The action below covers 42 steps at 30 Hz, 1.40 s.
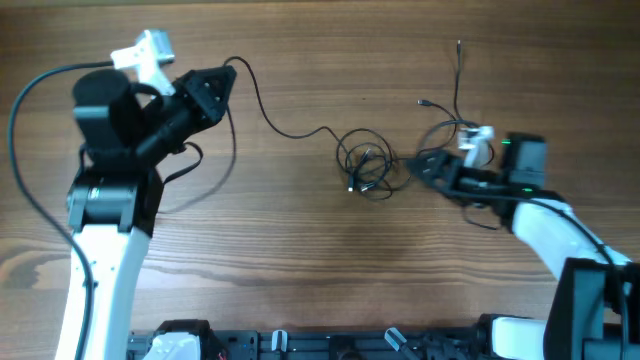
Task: Untangle cables
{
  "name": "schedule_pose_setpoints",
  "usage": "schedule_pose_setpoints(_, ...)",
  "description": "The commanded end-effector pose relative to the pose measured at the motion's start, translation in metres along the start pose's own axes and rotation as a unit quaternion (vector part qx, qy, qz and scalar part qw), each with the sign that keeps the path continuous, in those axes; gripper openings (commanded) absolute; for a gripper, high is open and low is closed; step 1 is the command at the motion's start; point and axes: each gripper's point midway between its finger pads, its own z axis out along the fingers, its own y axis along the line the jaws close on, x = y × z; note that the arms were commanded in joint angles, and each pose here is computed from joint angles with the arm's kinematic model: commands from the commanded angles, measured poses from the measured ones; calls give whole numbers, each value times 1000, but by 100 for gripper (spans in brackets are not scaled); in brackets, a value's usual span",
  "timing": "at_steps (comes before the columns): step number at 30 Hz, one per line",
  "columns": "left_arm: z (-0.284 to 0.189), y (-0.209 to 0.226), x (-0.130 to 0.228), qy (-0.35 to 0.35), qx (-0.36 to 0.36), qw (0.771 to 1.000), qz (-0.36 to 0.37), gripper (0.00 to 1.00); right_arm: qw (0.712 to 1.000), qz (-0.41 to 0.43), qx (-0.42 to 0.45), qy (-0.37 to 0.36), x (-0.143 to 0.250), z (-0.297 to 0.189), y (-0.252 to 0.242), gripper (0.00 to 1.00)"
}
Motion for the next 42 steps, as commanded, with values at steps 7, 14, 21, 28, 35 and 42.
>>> schedule_pose_setpoints(7, 28, 28, 14, 42, -22, 998, -35, 4, 981, -116, 156, -2, 29, 57, 2, 48)
schedule_pose_setpoints(14, 9, 39, -10, 5, -33, 999, -34, 4, 979, -92, 176, -50, -1, 31, -5, 4)
schedule_pose_setpoints(21, -35, 60, -50, -63, -48, 996, -45, 4, 951, 21, 265, -156, -43, -91, -47, 4)
schedule_pose_setpoints(28, -50, 64, -67, -95, -54, 994, -12, 4, 972, -6, 205, -119, -26, -90, -25, 8)
schedule_pose_setpoints(35, -56, -9, -76, -97, 99, 970, 198, 4, 978, -4, 201, -55, -5, -60, -28, 94)
schedule_pose_setpoints(42, -76, -58, -100, -176, 159, 906, 351, 4, 987, -12, 157, -21, 7, -44, -11, 100)
